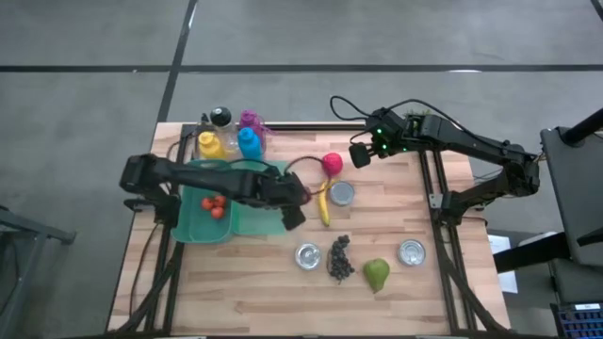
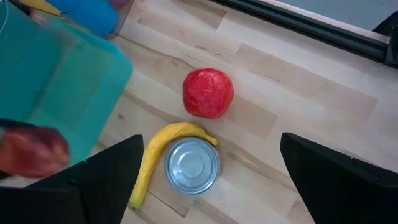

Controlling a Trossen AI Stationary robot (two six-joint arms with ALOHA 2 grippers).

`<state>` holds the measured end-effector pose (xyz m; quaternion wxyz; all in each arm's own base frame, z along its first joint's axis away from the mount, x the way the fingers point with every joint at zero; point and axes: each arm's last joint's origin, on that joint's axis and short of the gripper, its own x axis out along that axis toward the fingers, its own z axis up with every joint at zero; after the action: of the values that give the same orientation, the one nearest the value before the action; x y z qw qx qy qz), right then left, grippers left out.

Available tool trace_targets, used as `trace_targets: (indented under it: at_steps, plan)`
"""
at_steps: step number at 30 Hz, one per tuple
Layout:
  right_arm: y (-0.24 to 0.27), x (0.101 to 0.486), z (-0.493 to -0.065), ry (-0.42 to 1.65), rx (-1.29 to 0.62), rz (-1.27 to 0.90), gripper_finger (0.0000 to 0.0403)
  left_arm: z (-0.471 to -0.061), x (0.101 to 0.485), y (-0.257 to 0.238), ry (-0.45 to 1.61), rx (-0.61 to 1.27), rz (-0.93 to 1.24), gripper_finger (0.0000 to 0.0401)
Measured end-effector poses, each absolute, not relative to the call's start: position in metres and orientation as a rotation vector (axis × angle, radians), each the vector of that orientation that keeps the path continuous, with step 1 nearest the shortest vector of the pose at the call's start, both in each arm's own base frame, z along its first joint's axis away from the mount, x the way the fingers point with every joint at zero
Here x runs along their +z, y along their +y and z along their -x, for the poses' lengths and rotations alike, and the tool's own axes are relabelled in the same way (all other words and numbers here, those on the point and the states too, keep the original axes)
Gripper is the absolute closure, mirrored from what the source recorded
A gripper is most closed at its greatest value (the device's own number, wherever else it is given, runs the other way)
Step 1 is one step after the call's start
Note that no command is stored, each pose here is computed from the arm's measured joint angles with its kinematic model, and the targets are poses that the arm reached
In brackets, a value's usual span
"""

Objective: Pick & Place Food Item
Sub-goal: Put the dark red apple into the green bin

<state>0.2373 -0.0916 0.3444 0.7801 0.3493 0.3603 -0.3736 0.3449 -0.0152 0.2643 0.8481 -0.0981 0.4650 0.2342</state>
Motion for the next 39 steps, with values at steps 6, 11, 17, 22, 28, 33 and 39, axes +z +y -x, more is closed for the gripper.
trace_targets:
  at_steps: [6,11,17,22,28,33,39]
  plan:
    - [-0.092,0.345,-0.237,0.777,-0.810,-0.753,0.0025,-0.312,0.293,-0.011,0.965,0.613,0.276,0.0177]
    - [-0.092,0.345,-0.237,0.777,-0.810,-0.753,0.0025,-0.283,0.306,-0.009,1.013,0.707,0.358,0.0177]
    - [-0.092,0.344,-0.237,0.777,-0.810,-0.753,0.0025,-0.252,0.316,-0.007,1.091,0.838,0.449,0.0176]
    - [-0.092,0.345,-0.237,0.777,-0.810,-0.753,0.0025,-0.232,0.321,-0.008,1.133,0.960,0.583,0.0176]
    - [-0.092,0.345,-0.237,0.777,-0.809,-0.753,0.0025,-0.215,0.324,-0.015,1.141,1.109,0.710,0.0176]
    - [-0.092,0.345,-0.237,0.777,-0.810,-0.753,0.0025,-0.208,0.324,-0.027,1.082,1.128,0.726,0.0176]
    - [-0.092,0.345,-0.237,0.777,-0.810,-0.754,0.0025,-0.190,0.313,-0.039,1.057,1.177,0.794,0.0176]
